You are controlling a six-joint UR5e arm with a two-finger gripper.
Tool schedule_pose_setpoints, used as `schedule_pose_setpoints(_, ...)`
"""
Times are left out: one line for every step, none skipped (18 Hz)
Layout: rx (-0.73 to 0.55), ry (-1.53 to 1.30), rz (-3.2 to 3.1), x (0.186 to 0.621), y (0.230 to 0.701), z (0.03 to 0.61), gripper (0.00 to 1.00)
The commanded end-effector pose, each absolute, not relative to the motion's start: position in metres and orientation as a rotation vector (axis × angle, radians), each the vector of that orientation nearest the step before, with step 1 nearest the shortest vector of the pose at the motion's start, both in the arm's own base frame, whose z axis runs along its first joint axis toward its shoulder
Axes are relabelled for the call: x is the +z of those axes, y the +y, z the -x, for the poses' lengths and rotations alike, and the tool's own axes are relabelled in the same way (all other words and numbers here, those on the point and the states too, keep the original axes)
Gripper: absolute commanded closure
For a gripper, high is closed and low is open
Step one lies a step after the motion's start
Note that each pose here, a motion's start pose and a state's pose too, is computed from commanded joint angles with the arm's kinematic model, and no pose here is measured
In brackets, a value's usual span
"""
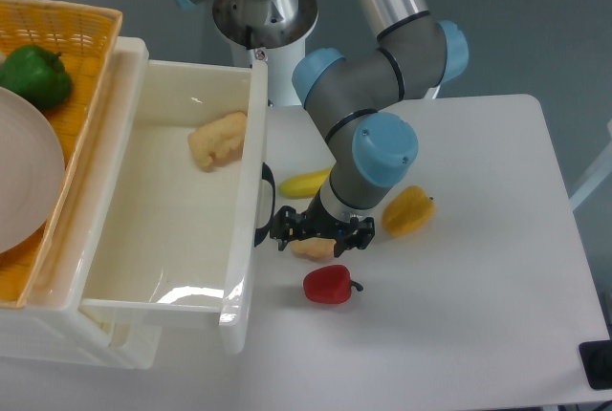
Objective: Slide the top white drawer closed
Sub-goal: 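Lower the gripper beside the drawer front near its black handle, then push the drawer front with the gripper, sliding the drawer into the unit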
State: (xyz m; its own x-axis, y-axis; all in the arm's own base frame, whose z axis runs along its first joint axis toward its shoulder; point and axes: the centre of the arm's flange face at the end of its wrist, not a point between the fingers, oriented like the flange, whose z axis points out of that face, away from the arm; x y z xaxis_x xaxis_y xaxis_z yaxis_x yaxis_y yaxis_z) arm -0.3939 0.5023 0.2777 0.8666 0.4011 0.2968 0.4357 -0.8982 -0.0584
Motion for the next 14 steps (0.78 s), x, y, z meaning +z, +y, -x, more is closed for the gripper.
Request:
schedule_pose_setpoints(-0.422,-0.651,2.916,0.279,0.504,0.392,0.0)
schedule_pose_setpoints(-0.421,-0.649,2.916,0.28,0.505,0.391,0.0)
schedule_pose_setpoints(-0.423,-0.649,2.917,0.279,0.504,0.39,0.0)
schedule_pose_setpoints(-0.421,-0.646,2.917,0.28,0.505,0.39,0.0)
schedule_pose_setpoints(-0.42,-0.646,2.916,0.282,0.505,0.39,0.0)
schedule_pose_setpoints(-0.415,-0.642,2.914,0.285,0.505,0.388,0.0)
schedule_pose_setpoints(-0.416,-0.642,2.913,0.286,0.505,0.388,0.0)
schedule_pose_setpoints(-0.42,-0.641,2.91,0.286,0.505,0.388,0.0)
schedule_pose_setpoints(-0.421,-0.641,2.909,0.286,0.505,0.387,0.0)
schedule_pose_setpoints(-0.418,-0.638,2.908,0.288,0.506,0.386,0.0)
schedule_pose_setpoints(-0.421,-0.628,2.907,0.289,0.508,0.383,0.0)
schedule_pose_setpoints(-0.423,-0.622,2.908,0.29,0.51,0.38,0.0)
schedule_pose_setpoints(-0.425,-0.619,2.908,0.291,0.51,0.379,0.0)
schedule_pose_setpoints(-0.423,-0.616,2.905,0.292,0.511,0.378,0.0)
